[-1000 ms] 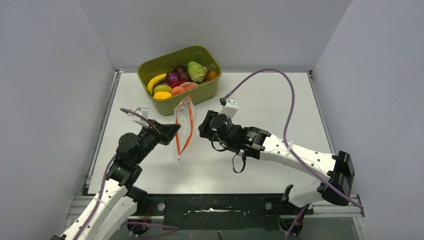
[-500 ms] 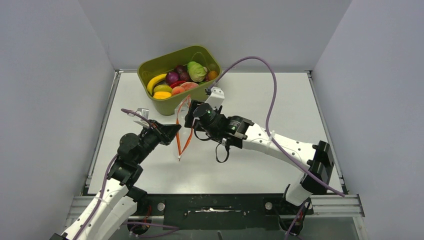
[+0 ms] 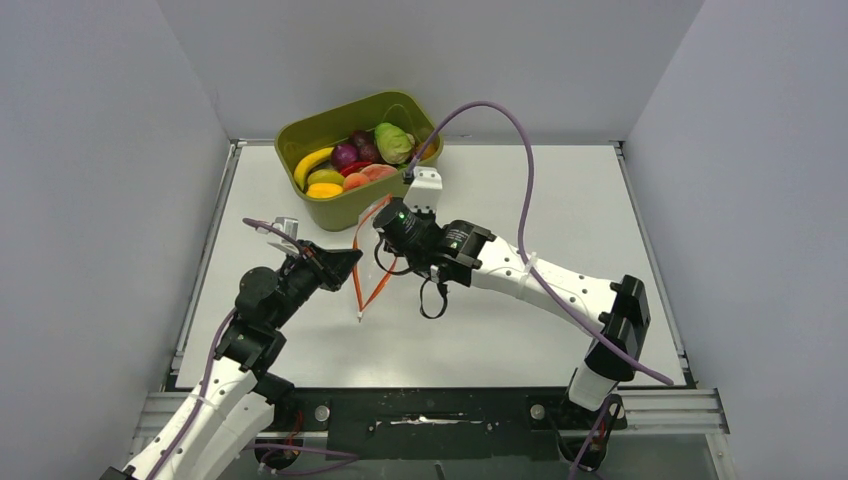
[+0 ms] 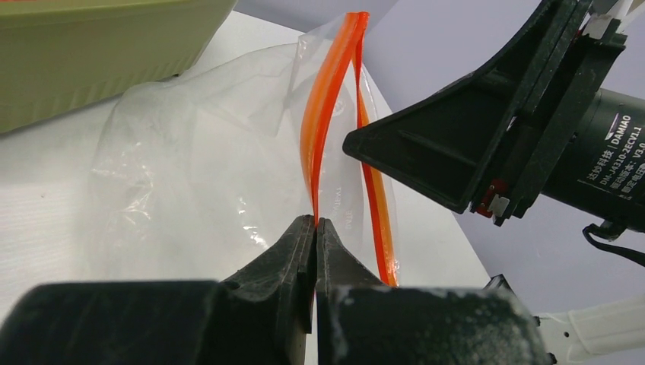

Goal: Place the food in the zip-top bag and seal the zipper
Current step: Open the zipper of the food storage bag at the center of the board, then pick up the fake vegetable from the bin.

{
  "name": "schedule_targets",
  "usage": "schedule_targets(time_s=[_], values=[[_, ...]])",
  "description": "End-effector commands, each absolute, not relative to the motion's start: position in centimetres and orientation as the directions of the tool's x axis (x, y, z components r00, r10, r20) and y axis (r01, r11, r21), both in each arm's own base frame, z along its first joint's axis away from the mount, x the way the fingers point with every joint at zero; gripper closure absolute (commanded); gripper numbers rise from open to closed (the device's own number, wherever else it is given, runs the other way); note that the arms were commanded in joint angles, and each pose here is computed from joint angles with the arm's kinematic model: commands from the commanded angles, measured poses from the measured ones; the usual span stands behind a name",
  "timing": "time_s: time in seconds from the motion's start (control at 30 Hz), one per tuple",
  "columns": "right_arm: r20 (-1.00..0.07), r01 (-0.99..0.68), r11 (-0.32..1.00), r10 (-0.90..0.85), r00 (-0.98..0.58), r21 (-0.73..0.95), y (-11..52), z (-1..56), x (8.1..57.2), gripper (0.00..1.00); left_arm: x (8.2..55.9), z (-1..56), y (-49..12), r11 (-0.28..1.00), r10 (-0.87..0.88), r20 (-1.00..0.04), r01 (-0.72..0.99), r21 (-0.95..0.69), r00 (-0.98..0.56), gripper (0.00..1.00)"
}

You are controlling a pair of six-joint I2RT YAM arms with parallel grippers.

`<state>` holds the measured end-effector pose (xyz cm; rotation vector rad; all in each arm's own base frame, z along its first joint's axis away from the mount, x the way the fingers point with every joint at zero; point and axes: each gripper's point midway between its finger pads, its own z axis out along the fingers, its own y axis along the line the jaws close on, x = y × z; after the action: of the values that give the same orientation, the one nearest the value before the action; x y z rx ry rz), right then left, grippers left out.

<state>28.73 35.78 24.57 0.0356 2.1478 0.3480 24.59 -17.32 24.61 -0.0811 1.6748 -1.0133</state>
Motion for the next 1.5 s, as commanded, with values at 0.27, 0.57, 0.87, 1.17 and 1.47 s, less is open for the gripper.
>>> schedule_targets(time_s=[0.27, 0.57, 0.87, 1.17, 1.47], values=[[-0.826, -0.090, 0.951, 0.207, -0.525, 0.296, 33.7, 27.2, 28.7, 0.92, 24.9, 26.1, -16.8, 0.648, -0.529, -0.791, 0.456, -0.610, -0.307, 1.00], [-0.823, -0.050, 0.938, 0.274, -0.497, 0.342, 29.3, 27.7, 28.2, 1.00, 26.3, 26.1, -15.0, 0.744, -0.494, -0.826, 0.359, -0.564, -0.273, 1.00], [-0.824, -0.139, 0.906, 0.289, -0.487, 0.399, 29.1, 28.9, 26.9, 1.00, 25.1, 29.4, -17.8, 0.635, -0.488, -0.832, 0.548, -0.545, -0.262, 0.68], [-0.852, -0.061, 0.935, 0.291, -0.435, 0.350, 23.2, 30.7, 25.5, 1.00, 28.1, 31.0, -15.9, 0.792, -0.369, -0.909, 0.446, -0.416, -0.192, 0.37], [-0.850, -0.057, 0.933, 0.296, -0.436, 0.354, 20.6, 30.7, 23.9, 1.00, 36.4, 30.3, -13.2, 0.960, -0.184, -0.960, 0.171, -0.222, -0.211, 0.29]])
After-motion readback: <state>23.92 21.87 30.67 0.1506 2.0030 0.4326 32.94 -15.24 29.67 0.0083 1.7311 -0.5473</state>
